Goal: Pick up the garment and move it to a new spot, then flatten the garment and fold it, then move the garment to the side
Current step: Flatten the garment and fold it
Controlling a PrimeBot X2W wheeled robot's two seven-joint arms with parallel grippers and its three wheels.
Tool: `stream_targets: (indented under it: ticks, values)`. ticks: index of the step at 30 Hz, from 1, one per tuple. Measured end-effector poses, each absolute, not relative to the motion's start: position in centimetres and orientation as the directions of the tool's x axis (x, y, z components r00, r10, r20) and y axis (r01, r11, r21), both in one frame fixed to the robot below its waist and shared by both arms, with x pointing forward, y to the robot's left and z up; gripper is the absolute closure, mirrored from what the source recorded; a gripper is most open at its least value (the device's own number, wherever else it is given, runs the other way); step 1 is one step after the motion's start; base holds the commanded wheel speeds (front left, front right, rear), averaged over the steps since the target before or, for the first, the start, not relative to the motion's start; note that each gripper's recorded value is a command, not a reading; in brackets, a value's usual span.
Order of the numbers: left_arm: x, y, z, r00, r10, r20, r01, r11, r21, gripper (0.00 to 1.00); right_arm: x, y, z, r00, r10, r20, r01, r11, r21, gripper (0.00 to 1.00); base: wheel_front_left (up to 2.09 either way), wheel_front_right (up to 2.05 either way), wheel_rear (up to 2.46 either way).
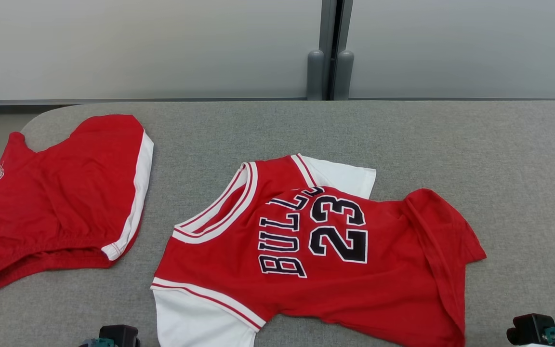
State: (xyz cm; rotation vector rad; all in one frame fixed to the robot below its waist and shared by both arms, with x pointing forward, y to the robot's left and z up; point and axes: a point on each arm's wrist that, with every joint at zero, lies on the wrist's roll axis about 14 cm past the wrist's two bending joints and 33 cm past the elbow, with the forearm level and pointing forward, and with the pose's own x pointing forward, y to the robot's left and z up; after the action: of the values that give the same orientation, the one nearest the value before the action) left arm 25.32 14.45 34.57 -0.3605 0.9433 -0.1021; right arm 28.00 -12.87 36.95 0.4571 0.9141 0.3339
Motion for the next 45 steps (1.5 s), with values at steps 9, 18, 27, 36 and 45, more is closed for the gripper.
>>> stream_targets:
  ticks: [9, 18, 27, 36, 45]
  values:
    - [26.4, 13.8, 37.1, 0.627, -0.311, -0.714, 0.019, 0.922, -0.386, 1.00, 30.5, -13.1, 40.5, 0.676, 0.469, -0.568, -0.149, 0.842, 0.518, 1.00, 0.00, 0.00, 0.00]
    - [27.2, 14.5, 41.2, 0.578, -0.422, -0.698, 0.177, 0.900, -0.397, 1.00, 31.9, -12.6, 44.2, 0.725, 0.519, -0.453, -0.224, 0.800, 0.557, 1.00, 0.00, 0.00, 0.00]
    - [35.2, 15.6, 47.4, 0.578, -0.468, -0.669, 0.338, 0.883, -0.325, 1.00, 37.5, -12.2, 48.5, 0.725, 0.605, -0.330, -0.286, 0.701, 0.654, 1.00, 0.00, 0.00, 0.00]
    - [48.5, 15.7, 53.1, 0.680, -0.450, -0.578, 0.368, 0.892, -0.262, 1.00, 47.3, -13.3, 51.3, 0.702, 0.635, -0.323, -0.321, 0.686, 0.653, 1.00, 0.00, 0.00, 0.00]
    - [61.6, 14.6, 60.1, 0.843, -0.398, -0.361, 0.371, 0.917, -0.146, 1.00, 59.1, -12.7, 59.9, 0.768, 0.626, -0.133, -0.460, 0.685, 0.566, 1.00, 0.00, 0.00, 0.00]
